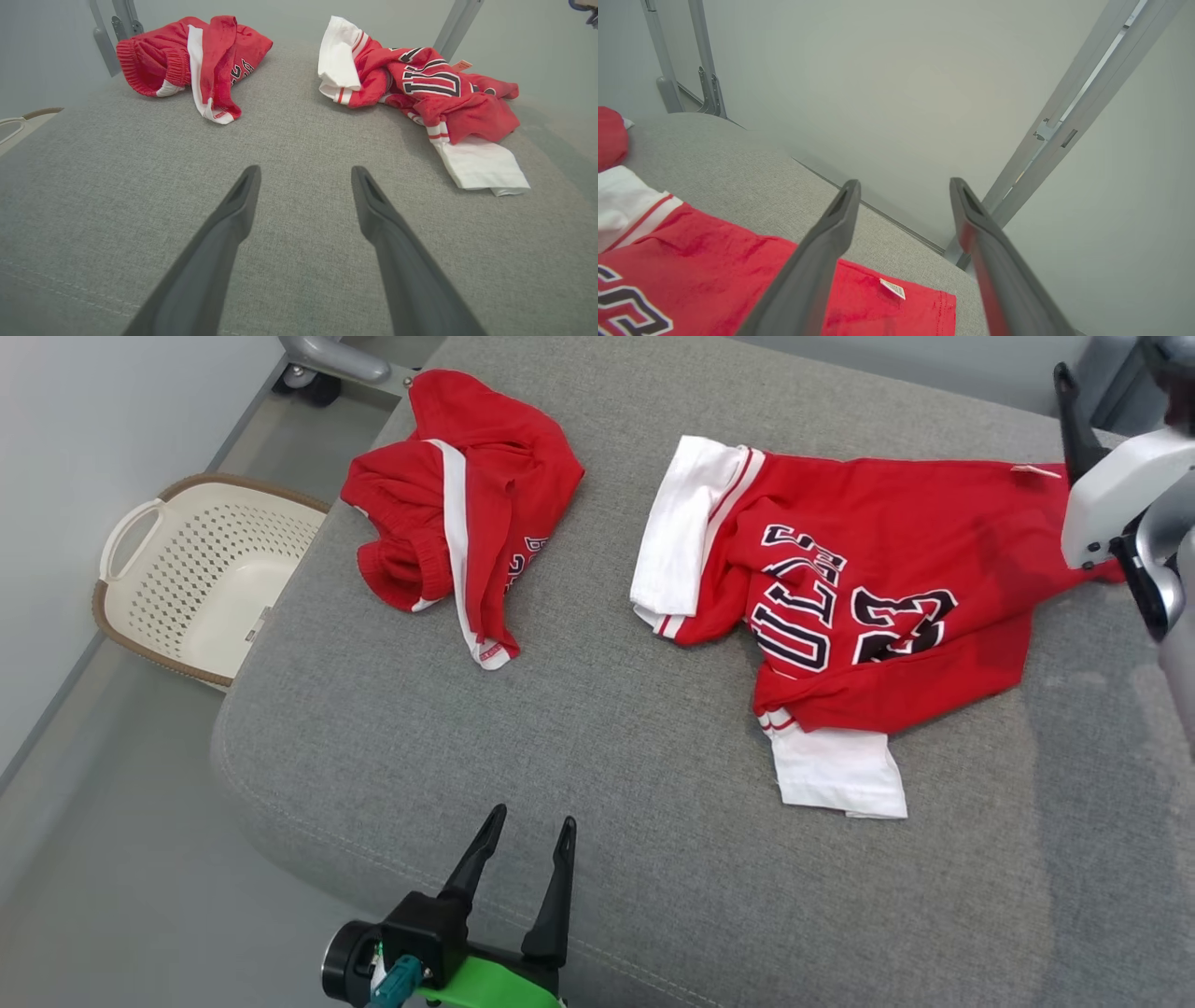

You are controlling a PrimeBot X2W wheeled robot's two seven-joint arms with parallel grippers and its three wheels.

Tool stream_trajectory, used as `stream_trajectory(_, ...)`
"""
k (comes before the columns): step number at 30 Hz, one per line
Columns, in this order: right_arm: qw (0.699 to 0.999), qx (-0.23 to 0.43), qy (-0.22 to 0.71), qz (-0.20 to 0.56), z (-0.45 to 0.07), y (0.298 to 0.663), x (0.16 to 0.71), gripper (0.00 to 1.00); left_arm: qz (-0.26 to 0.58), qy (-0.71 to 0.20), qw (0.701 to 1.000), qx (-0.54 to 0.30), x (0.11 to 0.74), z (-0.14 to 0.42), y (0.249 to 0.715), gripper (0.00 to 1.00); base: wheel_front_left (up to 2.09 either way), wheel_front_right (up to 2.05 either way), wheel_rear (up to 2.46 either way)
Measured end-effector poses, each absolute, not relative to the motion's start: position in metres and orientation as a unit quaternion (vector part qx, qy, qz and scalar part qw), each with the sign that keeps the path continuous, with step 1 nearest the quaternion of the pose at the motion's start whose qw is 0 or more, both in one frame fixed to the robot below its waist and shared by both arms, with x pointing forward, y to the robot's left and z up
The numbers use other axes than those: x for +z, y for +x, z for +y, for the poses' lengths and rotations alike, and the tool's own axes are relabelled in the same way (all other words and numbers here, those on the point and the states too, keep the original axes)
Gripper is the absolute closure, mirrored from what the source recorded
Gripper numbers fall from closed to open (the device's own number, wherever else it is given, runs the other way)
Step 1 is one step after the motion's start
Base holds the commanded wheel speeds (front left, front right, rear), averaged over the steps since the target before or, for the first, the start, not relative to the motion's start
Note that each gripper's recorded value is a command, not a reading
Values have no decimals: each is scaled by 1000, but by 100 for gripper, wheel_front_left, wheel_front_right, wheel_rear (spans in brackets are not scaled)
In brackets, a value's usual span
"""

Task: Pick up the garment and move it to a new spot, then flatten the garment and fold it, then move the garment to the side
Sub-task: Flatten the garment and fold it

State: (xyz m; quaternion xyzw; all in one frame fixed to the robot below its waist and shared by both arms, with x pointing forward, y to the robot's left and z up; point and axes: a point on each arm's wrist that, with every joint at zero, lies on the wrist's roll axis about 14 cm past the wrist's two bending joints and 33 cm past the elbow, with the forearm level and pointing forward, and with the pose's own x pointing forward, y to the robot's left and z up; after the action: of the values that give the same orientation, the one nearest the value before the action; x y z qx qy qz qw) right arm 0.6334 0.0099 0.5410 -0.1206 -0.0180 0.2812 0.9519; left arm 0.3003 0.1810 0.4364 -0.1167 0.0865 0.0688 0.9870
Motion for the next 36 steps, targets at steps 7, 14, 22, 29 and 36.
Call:
stream_trajectory(7,960,274,-65,-2,-5,613,515,0,83,-106,990,29,439,163,314,0,0,0,0)
stream_trajectory(14,962,266,-34,51,-35,571,460,0,89,-108,990,0,435,149,325,0,0,0,0)
stream_trajectory(22,957,264,-11,116,-43,538,406,0,93,-107,990,-8,432,145,331,0,0,0,0)
stream_trajectory(29,952,282,10,121,-20,534,403,0,95,-105,990,8,432,153,325,0,0,0,0)
stream_trajectory(36,943,298,12,148,-5,526,389,81,97,-105,989,26,431,161,316,0,0,0,0)
